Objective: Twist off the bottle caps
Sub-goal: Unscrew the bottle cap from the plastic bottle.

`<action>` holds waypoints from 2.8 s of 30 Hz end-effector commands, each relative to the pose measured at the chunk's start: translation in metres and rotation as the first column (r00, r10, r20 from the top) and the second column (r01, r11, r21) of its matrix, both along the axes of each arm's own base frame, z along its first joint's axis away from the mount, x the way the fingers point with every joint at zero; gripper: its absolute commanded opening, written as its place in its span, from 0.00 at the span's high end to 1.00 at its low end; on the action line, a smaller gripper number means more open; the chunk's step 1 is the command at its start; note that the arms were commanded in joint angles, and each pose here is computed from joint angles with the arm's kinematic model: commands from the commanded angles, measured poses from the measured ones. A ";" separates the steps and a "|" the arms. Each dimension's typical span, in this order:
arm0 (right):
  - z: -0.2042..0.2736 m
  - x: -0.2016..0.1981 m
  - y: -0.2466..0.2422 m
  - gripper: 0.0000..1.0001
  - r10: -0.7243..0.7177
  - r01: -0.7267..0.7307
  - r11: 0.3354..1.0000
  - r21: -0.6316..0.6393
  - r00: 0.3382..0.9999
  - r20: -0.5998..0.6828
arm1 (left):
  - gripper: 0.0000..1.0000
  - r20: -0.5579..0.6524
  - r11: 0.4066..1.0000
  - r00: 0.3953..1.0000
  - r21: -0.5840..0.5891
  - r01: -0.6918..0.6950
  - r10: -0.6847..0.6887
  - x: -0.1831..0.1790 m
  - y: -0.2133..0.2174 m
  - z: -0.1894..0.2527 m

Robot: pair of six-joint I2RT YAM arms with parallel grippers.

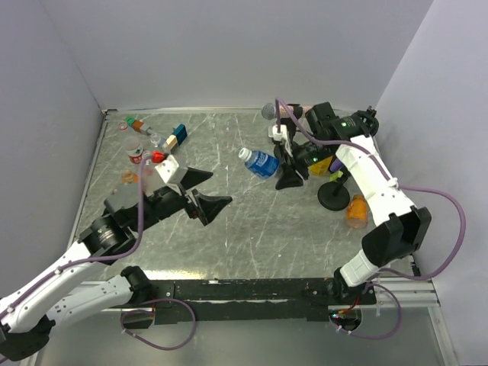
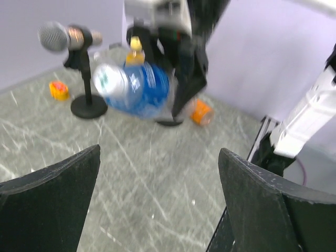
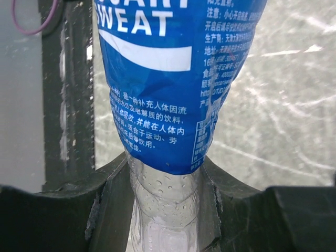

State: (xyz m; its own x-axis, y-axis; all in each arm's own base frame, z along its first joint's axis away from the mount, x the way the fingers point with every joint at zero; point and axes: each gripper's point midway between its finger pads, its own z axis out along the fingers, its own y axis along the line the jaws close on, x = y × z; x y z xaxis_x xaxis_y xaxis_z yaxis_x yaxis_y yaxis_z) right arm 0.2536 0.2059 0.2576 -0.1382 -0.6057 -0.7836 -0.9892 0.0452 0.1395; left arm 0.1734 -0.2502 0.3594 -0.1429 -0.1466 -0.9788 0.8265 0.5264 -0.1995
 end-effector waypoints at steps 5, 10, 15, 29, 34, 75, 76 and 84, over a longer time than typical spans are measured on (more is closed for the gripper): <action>-0.013 -0.047 0.004 0.68 0.077 -0.077 0.997 -0.024 0.997 -0.012 | 0.03 0.062 0.990 0.998 -0.140 -0.024 0.033 -0.008 0.016 0.052; -0.021 -0.068 0.027 0.68 0.183 -0.182 0.983 -0.022 0.983 0.012 | 0.03 0.058 0.988 0.993 -0.121 -0.091 0.099 -0.002 0.028 0.055; -0.042 -0.074 0.038 0.68 0.219 -0.216 0.974 -0.064 0.975 0.033 | 0.03 0.047 0.990 0.992 -0.083 -0.117 0.121 -0.001 0.033 0.065; -0.040 -0.115 0.020 0.67 0.329 -0.334 0.942 0.026 0.937 0.115 | 0.01 0.009 0.978 0.993 0.173 0.117 -0.120 -0.022 0.003 0.009; -0.044 -0.132 0.019 0.67 0.339 -0.357 0.929 0.096 0.927 0.164 | 0.01 0.075 0.932 0.962 0.278 0.233 -0.263 -0.035 -0.005 -0.022; -0.074 -0.109 0.017 0.67 0.249 -0.256 0.966 0.023 0.953 0.173 | 0.40 0.332 0.876 0.816 0.274 0.396 -0.473 -0.044 -0.044 -0.062; -0.074 -0.109 0.017 0.67 0.249 -0.257 0.966 0.023 0.953 0.172 | 0.42 0.324 0.874 0.818 0.275 0.399 -0.476 -0.044 -0.045 -0.064; -0.076 -0.109 0.018 0.68 0.242 -0.249 0.968 0.026 0.957 0.159 | 0.79 0.242 0.866 0.836 0.229 0.444 -0.492 -0.048 -0.050 -0.066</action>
State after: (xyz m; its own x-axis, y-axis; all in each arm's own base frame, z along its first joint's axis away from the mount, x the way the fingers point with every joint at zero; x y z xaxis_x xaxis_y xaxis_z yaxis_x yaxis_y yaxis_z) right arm 0.1402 0.2168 0.1750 0.1148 -0.6020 -0.7902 -0.9806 -0.1959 0.0068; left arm 0.1324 -0.2940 0.2676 0.1435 0.0986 -0.9847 0.9835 0.0962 0.1530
